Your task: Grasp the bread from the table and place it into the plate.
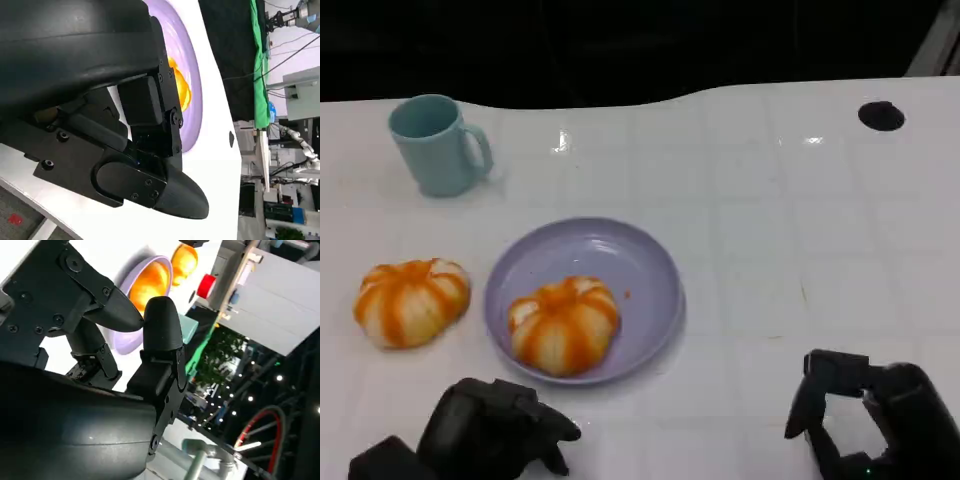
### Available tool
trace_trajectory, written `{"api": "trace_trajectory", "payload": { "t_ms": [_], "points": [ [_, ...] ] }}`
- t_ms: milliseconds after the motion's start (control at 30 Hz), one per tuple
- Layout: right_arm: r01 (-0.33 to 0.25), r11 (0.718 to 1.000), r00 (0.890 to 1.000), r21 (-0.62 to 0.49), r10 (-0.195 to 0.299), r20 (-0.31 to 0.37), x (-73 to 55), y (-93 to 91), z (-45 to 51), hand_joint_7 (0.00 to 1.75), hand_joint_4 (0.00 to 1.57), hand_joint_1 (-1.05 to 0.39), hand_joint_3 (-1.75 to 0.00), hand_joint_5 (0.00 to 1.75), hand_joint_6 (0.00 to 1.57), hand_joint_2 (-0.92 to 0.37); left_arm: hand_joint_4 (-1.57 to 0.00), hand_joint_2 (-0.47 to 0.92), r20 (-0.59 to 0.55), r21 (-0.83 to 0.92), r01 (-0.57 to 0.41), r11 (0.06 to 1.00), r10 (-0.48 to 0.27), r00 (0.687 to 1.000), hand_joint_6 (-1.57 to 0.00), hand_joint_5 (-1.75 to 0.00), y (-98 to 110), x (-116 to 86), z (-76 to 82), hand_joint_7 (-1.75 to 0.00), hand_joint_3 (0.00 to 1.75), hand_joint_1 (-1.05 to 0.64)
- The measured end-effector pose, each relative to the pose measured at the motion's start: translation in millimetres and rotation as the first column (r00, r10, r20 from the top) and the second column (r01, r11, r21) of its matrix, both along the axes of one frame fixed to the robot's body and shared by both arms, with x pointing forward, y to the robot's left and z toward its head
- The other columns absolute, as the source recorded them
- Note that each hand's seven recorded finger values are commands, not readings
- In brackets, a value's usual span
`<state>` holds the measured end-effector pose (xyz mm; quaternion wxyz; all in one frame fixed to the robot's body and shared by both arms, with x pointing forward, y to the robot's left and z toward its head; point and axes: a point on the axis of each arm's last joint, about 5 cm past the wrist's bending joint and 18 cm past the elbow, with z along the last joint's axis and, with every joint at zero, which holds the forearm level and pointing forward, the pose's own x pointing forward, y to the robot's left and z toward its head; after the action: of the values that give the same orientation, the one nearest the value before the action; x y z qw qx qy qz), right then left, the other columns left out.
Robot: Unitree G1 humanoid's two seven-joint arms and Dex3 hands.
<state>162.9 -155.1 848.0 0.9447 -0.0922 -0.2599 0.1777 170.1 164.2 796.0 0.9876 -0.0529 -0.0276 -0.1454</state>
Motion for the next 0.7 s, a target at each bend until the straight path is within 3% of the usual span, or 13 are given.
{"api": "trace_trajectory", "payload": {
  "t_ms": [400, 700],
  "points": [
    [0.033, 0.999, 0.999, -0.013, -0.033, 0.011, -8.1, 3.7, -13.2, 1.53, 0.92, -0.18, -1.67, 1.75, 0.84, -0.20, -1.32, 0.92, -0.009, 0.005, -0.005, 1.000, 0.005, 1.000, -1.55, -0.98, 6.5, -0.7, 0.0, -0.27, 0.07, -1.05],
    [0.047, 0.999, 0.999, 0.006, -0.048, 0.020, -9.8, 3.7, -15.7, 1.52, 0.91, -0.21, -1.63, 1.75, 0.83, -0.23, -1.32, 0.92, -0.008, 0.008, -0.005, 1.000, 0.005, 1.000, -1.55, -0.98, 7.3, -1.3, 0.0, -0.26, 0.08, -1.05]
  ]
}}
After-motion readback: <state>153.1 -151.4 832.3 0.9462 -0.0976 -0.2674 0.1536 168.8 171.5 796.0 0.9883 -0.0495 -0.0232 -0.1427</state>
